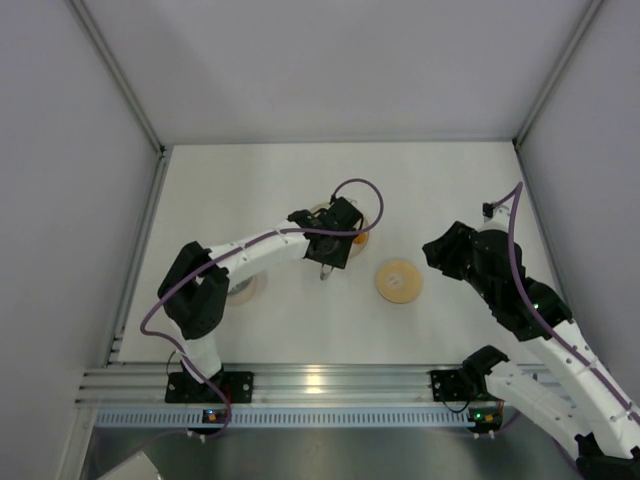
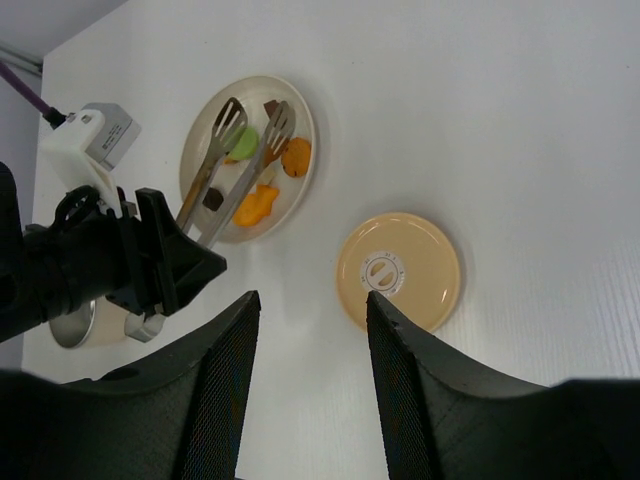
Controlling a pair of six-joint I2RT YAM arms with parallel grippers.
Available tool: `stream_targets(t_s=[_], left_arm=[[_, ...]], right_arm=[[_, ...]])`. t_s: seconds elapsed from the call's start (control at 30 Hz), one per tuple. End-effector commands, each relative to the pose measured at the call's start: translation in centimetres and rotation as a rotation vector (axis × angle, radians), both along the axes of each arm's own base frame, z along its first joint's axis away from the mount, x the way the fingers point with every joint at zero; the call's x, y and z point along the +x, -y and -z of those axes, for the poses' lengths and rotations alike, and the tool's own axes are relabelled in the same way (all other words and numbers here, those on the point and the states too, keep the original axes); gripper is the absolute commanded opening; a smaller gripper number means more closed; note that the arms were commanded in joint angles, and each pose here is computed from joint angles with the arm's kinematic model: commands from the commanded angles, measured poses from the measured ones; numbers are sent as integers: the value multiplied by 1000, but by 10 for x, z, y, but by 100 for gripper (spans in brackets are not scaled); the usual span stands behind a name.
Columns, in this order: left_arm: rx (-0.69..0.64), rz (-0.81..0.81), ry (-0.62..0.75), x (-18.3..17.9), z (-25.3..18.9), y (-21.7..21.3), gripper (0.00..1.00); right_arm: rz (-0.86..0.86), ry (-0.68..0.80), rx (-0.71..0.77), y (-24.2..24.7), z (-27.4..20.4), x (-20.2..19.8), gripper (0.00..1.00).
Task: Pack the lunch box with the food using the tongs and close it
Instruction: Pick up the fake food from the plate.
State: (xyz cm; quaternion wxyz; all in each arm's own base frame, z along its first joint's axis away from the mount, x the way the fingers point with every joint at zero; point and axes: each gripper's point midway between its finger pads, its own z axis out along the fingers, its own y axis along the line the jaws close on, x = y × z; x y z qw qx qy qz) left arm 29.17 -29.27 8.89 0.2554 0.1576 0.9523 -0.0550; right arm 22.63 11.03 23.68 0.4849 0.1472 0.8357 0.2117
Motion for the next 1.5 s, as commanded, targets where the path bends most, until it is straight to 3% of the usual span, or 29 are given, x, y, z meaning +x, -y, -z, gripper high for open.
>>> stream_targets(t_s=[0.0,0.2,0.57,0.93,1.17,1.47], left_arm=[[-29,-7,3,4,-7,11,52],[-36,-15,4,5,-8,12,48],[-47,-22,35,7,-21,10,24],[-73,-71,118,0,-74,-12,19],[-102,-144,145,-36,-109,-57,19],[-91,-261,100,-101,-107,-133,19]], right_arm=[[-22,15,2,-3,-5,-3,47],[-21,13,-6,-2,-4,-4,47],[-23,10,-8,-3,-2,-4,45],[-9,19,-44,2,-3,1,45],[-25,16,-55,-3,-2,5,45],[-49,9,-50,-10,2,10,45]])
